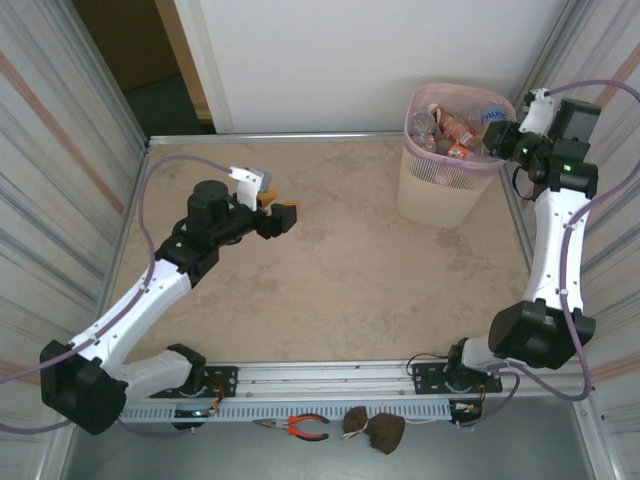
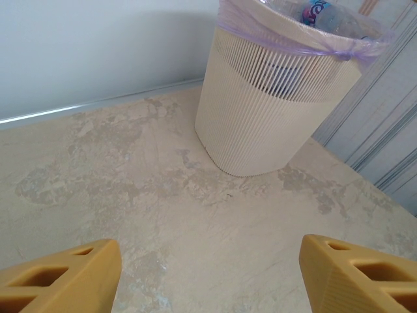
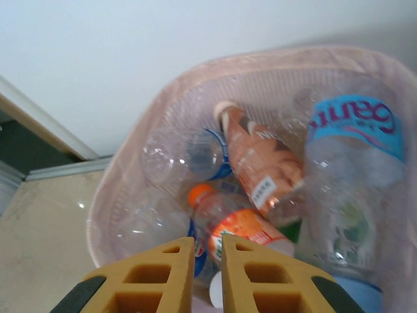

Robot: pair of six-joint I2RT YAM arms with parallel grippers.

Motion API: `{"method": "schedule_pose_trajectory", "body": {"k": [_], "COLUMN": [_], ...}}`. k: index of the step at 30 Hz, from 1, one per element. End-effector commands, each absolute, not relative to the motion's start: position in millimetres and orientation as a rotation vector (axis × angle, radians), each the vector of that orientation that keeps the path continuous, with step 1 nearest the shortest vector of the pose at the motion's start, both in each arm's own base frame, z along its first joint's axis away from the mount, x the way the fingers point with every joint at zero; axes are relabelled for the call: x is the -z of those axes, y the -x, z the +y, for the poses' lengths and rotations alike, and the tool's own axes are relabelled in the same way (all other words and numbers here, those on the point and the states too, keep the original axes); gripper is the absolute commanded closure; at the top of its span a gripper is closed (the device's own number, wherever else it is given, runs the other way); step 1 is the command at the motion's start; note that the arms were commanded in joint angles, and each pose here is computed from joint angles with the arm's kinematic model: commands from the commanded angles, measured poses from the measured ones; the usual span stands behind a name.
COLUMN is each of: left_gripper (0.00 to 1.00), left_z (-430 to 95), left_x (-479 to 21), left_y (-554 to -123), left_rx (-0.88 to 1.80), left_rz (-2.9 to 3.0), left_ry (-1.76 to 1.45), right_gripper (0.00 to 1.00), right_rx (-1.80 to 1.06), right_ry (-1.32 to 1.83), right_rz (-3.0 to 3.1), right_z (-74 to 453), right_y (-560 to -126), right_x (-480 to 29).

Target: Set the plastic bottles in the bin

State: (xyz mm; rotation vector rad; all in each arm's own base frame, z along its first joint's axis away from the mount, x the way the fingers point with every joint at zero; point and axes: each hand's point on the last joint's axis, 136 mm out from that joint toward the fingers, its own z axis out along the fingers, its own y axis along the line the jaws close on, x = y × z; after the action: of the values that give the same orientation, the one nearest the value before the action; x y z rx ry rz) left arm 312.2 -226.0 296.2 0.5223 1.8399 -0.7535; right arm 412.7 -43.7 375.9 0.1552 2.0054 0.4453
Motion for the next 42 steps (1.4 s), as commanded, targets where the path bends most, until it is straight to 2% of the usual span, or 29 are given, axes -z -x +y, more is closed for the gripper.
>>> {"method": "schedule_pose_trajectory", "body": {"k": [1,7,13,17,21,25,29,33,34,35,42], "left_gripper": [0.27,0.27,0.26,0.24,0.18,0.01,0.01,0.01,0.01,0.01,0.01], "left_z": [-228.4,-228.2,-222.1,-208.4,-183.6,-150.6,-115.5,-84.5,-76.1,-69.4,-28.5], "left_x": [-306.3,-306.2,-303.8,-297.6,-282.6,-261.4,-238.8,-217.4,-211.0,-205.8,-158.8], "left_y": [-315.2,-315.2,-316.1,-319.6,-326.4,-333.0,-335.7,-336.2,-336.5,-336.6,-337.7], "left_rx": [0.78,0.778,0.728,0.621,0.48,0.33,0.205,0.086,0.048,0.015,-0.177], "left_rz": [1.801,1.8,1.809,1.833,1.878,1.945,2.0,2.03,2.033,2.031,2.057], "left_ry": [-0.523,-0.523,-0.52,-0.514,-0.472,-0.383,-0.281,-0.194,-0.176,-0.16,-0.103], "right_gripper": [0.83,0.86,0.86,0.79,0.67,0.45,0.23,0.09,0.03,0.01,0.01], "right_rx": [-0.488,-0.482,-0.417,-0.341,-0.256,-0.194,-0.109,-0.065,-0.055,-0.044,0.078], "right_ry": [-0.228,-0.299,-0.31,-0.352,-0.38,-0.386,-0.361,-0.344,-0.343,-0.343,-0.27], "right_rz": [2.026,2.097,2.027,1.962,1.915,1.903,1.903,1.939,1.943,1.949,1.935], "right_z": [-51.8,-59.1,-66.4,-77.7,-81.3,-75.8,-68.2,-62.9,-62.1,-62.0,-57.3], "right_y": [-414.3,-416.8,-410.6,-395.3,-368.8,-336.9,-306.3,-293.9,-294.1,-295.5,-315.2], "right_x": [-356.5,-322.5,-346.1,-361.1,-360.6,-344.4,-317.6,-281.6,-272.9,-262.3,-191.5]}}
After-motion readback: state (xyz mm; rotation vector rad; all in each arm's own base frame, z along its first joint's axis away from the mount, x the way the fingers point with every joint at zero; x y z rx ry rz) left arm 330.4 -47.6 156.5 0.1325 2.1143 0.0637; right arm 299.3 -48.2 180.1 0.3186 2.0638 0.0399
